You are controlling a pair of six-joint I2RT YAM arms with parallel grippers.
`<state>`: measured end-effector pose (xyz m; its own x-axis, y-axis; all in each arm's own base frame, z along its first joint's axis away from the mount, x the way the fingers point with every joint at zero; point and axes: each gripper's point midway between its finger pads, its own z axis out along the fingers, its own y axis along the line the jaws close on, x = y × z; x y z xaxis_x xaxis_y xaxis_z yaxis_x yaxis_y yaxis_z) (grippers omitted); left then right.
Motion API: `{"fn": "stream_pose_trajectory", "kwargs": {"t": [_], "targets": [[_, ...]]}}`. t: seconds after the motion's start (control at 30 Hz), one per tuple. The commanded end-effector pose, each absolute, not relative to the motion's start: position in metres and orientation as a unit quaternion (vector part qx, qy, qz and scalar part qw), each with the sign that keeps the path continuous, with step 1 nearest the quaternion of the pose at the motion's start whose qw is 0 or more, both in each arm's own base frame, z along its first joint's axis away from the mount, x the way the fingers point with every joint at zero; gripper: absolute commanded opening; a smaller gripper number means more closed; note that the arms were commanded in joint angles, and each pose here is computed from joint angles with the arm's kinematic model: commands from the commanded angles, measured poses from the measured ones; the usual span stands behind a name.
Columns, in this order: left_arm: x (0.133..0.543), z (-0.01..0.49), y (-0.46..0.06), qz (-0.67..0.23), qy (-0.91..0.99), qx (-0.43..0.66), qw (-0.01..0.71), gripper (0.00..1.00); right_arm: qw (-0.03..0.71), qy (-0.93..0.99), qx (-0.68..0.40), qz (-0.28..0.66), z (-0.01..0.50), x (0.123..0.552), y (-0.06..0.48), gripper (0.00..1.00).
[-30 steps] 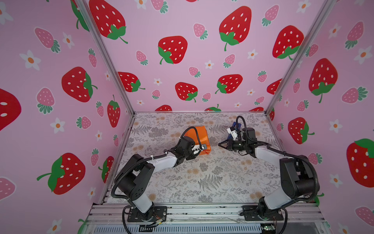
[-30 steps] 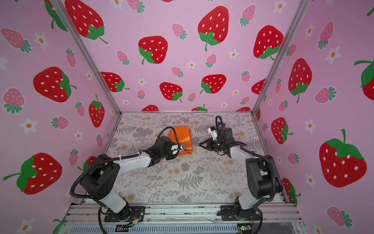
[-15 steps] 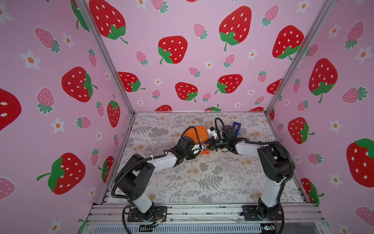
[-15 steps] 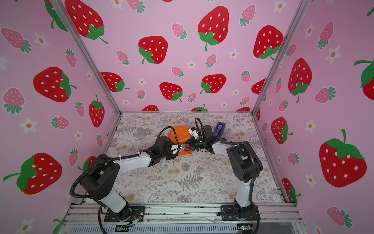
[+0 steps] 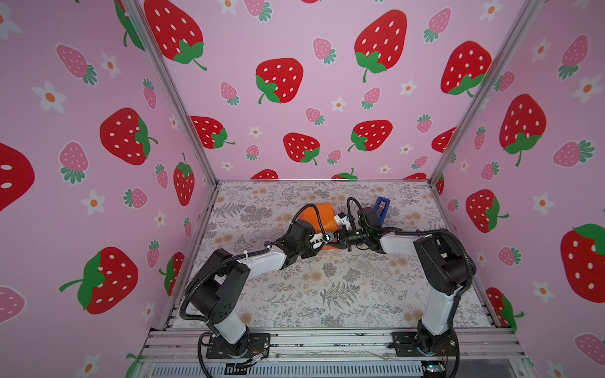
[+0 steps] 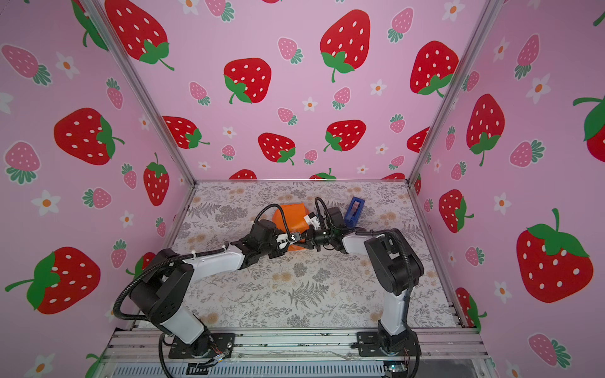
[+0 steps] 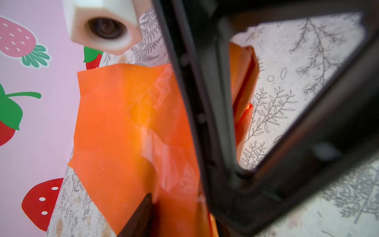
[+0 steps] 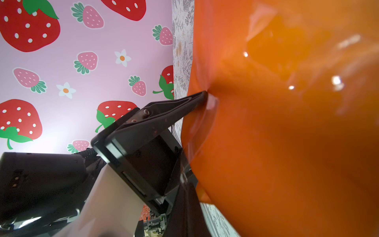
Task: Wrap a gift box in wrapping paper
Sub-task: Stick the wrapping paper to the gift box.
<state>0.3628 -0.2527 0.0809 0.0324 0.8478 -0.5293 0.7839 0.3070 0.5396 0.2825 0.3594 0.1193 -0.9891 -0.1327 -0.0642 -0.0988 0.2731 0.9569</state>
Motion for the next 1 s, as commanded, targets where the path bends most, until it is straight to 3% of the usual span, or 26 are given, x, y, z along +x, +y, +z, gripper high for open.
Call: {"fn": "stream_pose_trajectory", "kwargs": {"t": [0.0,0.97], "targets": [[0.335,0.032,-0.237,0.015,0.726,0.606,0.324,0.47,0.011,-0.793,0.08,-0.603,0.13,0.276,0.361,0.0],[0.334,0.032,-0.236,0.015,0.726,0.611,0.317,0.45,0.003,-0.816,0.061,-0.575,0.108,0.279,0.359,0.0]]}}
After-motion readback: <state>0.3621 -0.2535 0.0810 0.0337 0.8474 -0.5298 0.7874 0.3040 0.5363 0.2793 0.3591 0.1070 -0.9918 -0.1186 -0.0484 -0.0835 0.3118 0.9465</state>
